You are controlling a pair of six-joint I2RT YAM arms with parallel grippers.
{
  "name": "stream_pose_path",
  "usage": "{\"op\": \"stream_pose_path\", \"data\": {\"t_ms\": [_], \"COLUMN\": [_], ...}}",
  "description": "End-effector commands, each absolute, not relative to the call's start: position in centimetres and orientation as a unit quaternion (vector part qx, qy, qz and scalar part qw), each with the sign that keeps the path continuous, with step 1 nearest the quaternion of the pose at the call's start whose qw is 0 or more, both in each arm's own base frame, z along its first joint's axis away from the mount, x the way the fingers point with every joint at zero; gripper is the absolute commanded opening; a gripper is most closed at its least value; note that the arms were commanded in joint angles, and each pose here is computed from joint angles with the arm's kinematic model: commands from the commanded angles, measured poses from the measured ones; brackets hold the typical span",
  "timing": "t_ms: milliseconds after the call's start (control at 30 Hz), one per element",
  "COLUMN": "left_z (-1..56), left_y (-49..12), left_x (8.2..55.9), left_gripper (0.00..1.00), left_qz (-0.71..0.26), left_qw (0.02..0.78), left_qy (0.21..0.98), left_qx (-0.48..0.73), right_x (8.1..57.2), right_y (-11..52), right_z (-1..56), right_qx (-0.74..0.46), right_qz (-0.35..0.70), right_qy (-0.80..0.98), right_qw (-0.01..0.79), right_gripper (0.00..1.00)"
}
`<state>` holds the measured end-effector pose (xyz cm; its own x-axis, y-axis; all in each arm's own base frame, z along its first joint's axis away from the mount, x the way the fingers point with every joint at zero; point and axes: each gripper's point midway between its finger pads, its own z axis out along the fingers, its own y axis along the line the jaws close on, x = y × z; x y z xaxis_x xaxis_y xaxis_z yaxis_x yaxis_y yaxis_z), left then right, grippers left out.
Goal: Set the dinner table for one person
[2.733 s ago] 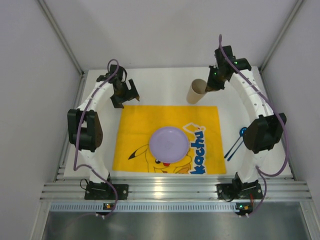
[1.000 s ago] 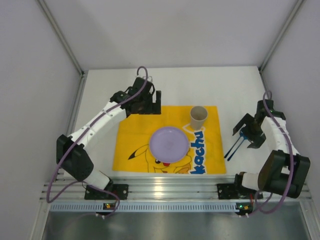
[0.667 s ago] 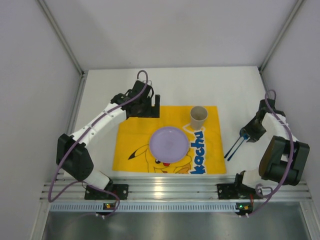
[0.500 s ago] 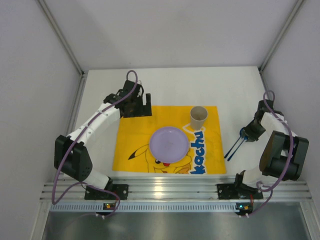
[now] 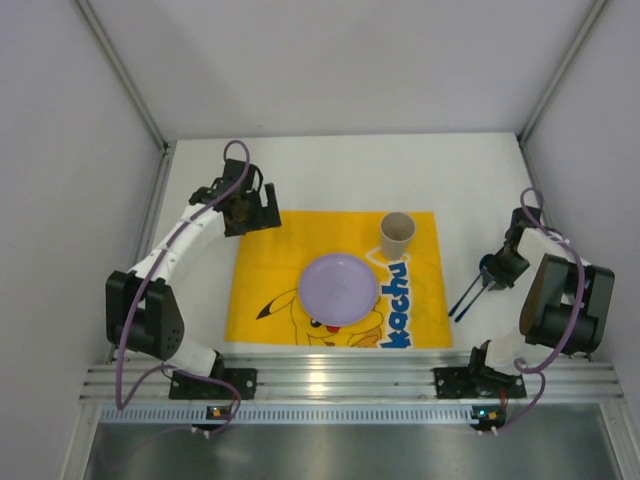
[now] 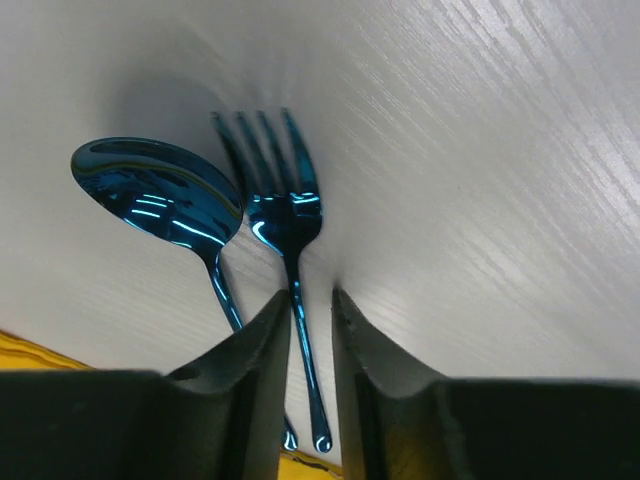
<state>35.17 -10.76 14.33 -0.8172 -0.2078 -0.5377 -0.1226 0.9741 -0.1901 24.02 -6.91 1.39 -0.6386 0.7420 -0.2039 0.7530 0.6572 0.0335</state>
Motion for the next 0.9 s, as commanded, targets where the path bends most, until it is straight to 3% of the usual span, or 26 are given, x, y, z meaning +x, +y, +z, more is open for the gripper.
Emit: {"op": "stream_pose_path", "data": {"t_ms": [0, 167, 433, 867], "left_z": [16.1, 16.1, 16.2, 17.9], "left_y": [-11.3, -10.8, -11.2, -12.9], "left_x": [36.2, 35.8, 35.9, 37.1], "left_gripper": [0.95, 0.94, 0.95, 0.95], "left_qz": [-0.088, -0.080, -0.089, -0.128], "left_qw": [0.312, 0.311, 0.311, 0.317], "left_qy": [0.942, 0.943, 0.942, 0.934], "left_qx": [-0.086, -0.089, -0.094, -0.099], "right_x": [25.4, 25.2, 25.4, 28.8], "right_y": [-8.3, -8.9, -9.7, -5.9], "right_z": [-0.6, -1.3, 1.1, 17.2], "right_qx": [0.412, 0.392, 0.389, 0.328], "right_qz": [-0.041, -0.058, -0.077, -0.041], "right_qy": [0.901, 0.910, 0.910, 0.904], "right_qw": [0.131, 0.124, 0.121, 0.271], "right_gripper": [0.19, 0.00, 0.00, 0.00]}}
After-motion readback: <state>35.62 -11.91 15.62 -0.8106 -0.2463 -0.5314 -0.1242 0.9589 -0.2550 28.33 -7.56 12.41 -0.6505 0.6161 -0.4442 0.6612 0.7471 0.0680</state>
